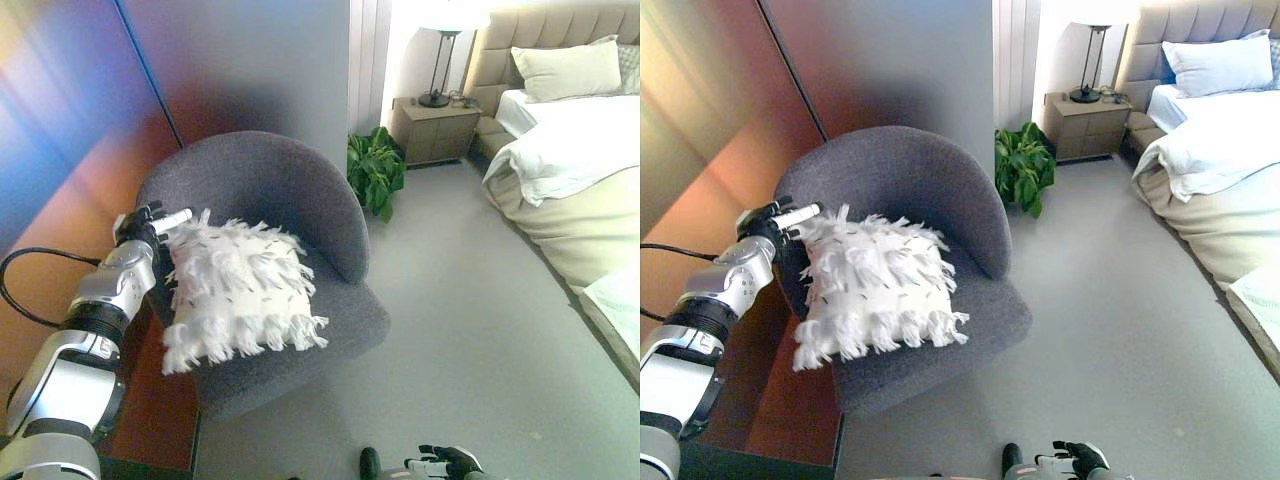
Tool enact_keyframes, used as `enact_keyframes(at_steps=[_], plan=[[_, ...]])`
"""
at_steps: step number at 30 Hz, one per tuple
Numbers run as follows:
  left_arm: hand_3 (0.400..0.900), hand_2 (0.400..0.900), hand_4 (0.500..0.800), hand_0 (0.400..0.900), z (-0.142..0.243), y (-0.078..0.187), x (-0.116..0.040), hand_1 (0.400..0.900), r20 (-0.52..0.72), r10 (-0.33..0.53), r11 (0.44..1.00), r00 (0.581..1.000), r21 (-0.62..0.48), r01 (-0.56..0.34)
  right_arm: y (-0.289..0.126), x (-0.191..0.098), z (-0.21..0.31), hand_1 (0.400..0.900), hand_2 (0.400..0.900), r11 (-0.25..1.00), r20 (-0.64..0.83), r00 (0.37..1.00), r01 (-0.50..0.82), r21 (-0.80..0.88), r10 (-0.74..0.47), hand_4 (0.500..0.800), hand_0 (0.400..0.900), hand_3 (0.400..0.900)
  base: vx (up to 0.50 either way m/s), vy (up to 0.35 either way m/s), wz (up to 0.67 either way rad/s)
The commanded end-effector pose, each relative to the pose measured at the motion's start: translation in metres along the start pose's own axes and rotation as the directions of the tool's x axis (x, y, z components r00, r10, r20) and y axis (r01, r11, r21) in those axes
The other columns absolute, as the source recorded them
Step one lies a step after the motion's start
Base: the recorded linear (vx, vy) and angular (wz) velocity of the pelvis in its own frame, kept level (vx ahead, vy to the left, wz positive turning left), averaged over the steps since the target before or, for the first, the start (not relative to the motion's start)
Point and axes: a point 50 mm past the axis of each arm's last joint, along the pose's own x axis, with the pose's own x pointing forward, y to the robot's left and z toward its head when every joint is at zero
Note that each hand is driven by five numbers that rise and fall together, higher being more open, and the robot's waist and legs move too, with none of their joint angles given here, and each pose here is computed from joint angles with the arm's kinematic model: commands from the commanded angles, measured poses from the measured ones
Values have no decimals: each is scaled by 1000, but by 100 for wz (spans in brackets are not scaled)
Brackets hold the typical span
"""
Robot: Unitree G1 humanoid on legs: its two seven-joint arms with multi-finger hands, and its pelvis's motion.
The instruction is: Pick up the pillow and put it on the sofa.
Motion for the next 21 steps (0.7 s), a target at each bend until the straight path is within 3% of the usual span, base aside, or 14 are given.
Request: enact_keyframes(at_steps=[1, 9, 17, 21], plan=[[900, 900, 800, 900, 95, 27, -6, 900, 299, 117, 991, 947, -94, -93, -7, -8, -41, 900, 900, 999, -123, 992, 3, -33, -7, 800, 900, 900, -3, 2, 3], [900, 900, 800, 900, 104, 22, -9, 900, 344, 70, 994, 936, -104, -36, -8, -8, -39, 900, 900, 999, -118, 993, 1, -41, -6, 800, 900, 900, -4, -1, 0], [900, 900, 800, 900, 97, -14, -14, 900, 380, -105, 973, 919, -150, 173, -5, -7, -35, 900, 900, 999, -112, 994, -16, -51, 11, 800, 900, 900, -34, -5, 1], [900, 900, 800, 900, 71, -34, -15, 900, 334, -174, 953, 927, -179, 243, -2, -5, -29, 900, 900, 998, -98, 995, -25, -54, 19, 800, 900, 900, -41, -16, -1]])
